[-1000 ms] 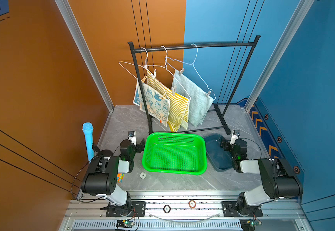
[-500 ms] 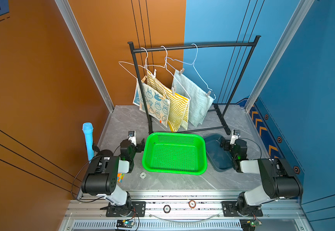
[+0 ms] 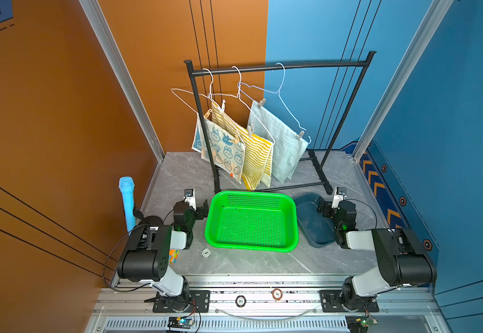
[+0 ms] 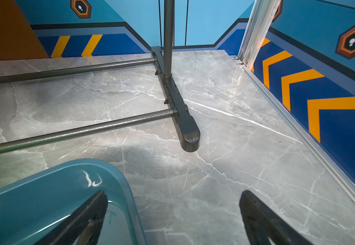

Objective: Remove the clothespins securing towels to the hanger
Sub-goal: Adjust the storage box at the center of the board.

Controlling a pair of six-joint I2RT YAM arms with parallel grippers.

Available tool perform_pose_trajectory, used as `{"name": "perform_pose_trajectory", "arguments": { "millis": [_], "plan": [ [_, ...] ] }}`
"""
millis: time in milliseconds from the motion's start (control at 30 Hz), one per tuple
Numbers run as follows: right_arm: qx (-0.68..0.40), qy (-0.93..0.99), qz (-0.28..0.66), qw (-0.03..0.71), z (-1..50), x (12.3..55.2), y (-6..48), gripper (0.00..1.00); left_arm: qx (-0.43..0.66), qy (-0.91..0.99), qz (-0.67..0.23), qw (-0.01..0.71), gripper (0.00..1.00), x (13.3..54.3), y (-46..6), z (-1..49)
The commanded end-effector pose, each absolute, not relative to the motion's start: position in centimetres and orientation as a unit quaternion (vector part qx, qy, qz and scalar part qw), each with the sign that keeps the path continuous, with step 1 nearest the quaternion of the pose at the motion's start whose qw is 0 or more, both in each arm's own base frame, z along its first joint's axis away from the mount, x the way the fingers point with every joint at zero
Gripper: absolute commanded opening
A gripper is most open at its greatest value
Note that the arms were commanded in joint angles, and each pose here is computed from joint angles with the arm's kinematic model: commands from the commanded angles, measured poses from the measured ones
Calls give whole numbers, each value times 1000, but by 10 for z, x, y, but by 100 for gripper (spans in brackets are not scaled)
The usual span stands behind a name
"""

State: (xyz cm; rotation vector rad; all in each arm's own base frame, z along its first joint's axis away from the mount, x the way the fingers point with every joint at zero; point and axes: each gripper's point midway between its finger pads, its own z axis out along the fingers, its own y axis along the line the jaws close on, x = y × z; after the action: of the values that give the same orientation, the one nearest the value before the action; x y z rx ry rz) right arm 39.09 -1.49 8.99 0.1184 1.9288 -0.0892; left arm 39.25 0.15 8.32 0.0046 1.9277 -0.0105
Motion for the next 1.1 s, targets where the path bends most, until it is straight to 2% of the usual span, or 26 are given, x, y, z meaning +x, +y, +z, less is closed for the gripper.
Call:
{"name": "perform_pose_trajectory", "arguments": {
  "millis": [0,100,367,533,667,900,1067],
  "plan": [
    [60,821,-40,566,94,396,-18,100,-9,818,6,576,98,397,6,92],
    [74,836,-41,543,109,398,-25,100,-14,811,15,584,98,392,8,103],
    [85,827,-43,553,172,387,-30,100,-38,799,49,598,98,379,15,143],
    [99,833,-20,544,207,376,-26,100,-87,809,18,581,98,376,17,177],
    [117,846,5,520,227,363,-22,100,-170,828,-55,532,98,372,15,189],
    [105,888,88,440,240,342,8,100,-168,862,-159,451,98,356,-21,197],
    [106,911,115,380,229,328,20,100,-161,901,-170,365,98,329,-41,176]
  ]
}}
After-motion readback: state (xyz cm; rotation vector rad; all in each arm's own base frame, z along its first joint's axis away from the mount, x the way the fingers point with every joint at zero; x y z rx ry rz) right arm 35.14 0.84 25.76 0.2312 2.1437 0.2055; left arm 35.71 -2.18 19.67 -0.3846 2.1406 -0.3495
